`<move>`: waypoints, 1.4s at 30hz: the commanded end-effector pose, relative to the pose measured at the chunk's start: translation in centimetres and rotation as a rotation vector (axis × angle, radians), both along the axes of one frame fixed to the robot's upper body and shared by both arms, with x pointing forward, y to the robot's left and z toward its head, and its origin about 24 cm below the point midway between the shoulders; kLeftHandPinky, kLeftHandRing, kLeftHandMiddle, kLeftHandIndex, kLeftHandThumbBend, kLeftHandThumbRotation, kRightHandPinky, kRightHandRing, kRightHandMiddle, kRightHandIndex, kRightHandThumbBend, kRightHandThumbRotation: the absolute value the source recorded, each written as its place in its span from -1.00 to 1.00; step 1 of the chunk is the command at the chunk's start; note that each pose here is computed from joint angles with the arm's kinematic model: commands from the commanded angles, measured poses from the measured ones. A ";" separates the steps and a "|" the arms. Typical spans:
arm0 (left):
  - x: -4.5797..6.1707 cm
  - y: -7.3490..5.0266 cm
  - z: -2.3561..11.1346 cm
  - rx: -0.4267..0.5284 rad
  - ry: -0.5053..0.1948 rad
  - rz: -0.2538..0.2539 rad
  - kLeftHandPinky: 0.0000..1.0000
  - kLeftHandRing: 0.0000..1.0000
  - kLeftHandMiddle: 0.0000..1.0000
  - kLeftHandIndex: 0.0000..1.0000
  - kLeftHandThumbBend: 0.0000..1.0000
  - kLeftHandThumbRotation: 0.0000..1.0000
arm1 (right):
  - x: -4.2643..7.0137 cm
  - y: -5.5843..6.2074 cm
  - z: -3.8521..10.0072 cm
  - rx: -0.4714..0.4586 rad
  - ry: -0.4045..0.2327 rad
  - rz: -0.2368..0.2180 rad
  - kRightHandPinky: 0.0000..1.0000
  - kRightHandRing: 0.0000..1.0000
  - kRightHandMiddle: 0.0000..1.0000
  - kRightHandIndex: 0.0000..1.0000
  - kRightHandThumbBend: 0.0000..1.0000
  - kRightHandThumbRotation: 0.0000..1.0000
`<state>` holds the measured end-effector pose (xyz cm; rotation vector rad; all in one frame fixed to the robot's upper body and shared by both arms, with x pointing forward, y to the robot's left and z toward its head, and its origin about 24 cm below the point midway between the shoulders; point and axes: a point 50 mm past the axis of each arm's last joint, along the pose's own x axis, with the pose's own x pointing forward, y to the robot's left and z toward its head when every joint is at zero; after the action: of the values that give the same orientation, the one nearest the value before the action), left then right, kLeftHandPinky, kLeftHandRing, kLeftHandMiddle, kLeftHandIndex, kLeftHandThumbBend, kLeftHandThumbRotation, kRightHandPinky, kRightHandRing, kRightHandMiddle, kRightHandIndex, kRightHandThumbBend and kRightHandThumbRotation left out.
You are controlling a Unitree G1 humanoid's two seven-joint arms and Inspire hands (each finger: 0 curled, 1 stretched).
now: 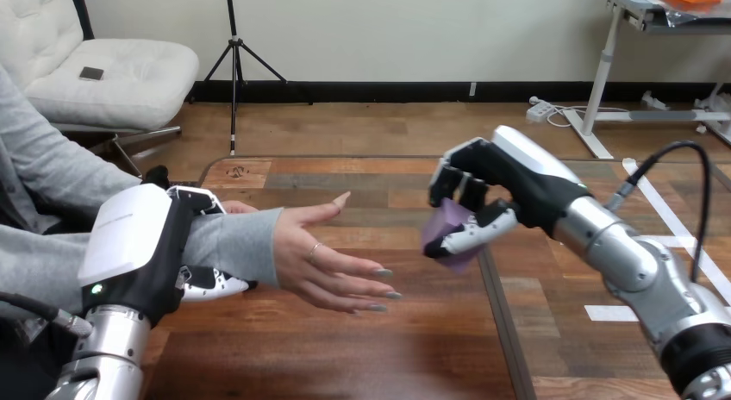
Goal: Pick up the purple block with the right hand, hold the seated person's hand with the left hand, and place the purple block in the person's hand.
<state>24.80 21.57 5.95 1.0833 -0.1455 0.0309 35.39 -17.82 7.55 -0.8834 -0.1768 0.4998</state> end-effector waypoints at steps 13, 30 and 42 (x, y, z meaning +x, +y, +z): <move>2.3 -3.5 4.7 -0.057 -0.235 -0.125 -0.47 -0.37 -0.28 -0.28 0.55 -1.00 | 1.3 3.9 4.0 0.046 -0.132 0.105 -0.34 -0.31 -0.21 -0.17 0.67 -1.00; 2.7 -4.0 4.6 -0.073 -0.245 -0.140 -0.51 -0.39 -0.29 -0.28 0.55 -1.00 | 1.2 6.6 4.1 0.079 -0.127 0.185 -0.33 -0.29 -0.19 -0.18 0.66 -1.00; 3.0 -4.2 4.6 -0.077 -0.233 -0.144 -0.51 -0.39 -0.28 -0.27 0.52 -1.00 | 1.0 8.2 4.6 0.097 -0.128 0.225 -0.34 -0.30 -0.20 -0.18 0.64 -1.00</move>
<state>26.16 19.77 7.10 1.0456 -0.2305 0.0302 34.93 -11.57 6.97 -0.7975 -0.2367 0.6558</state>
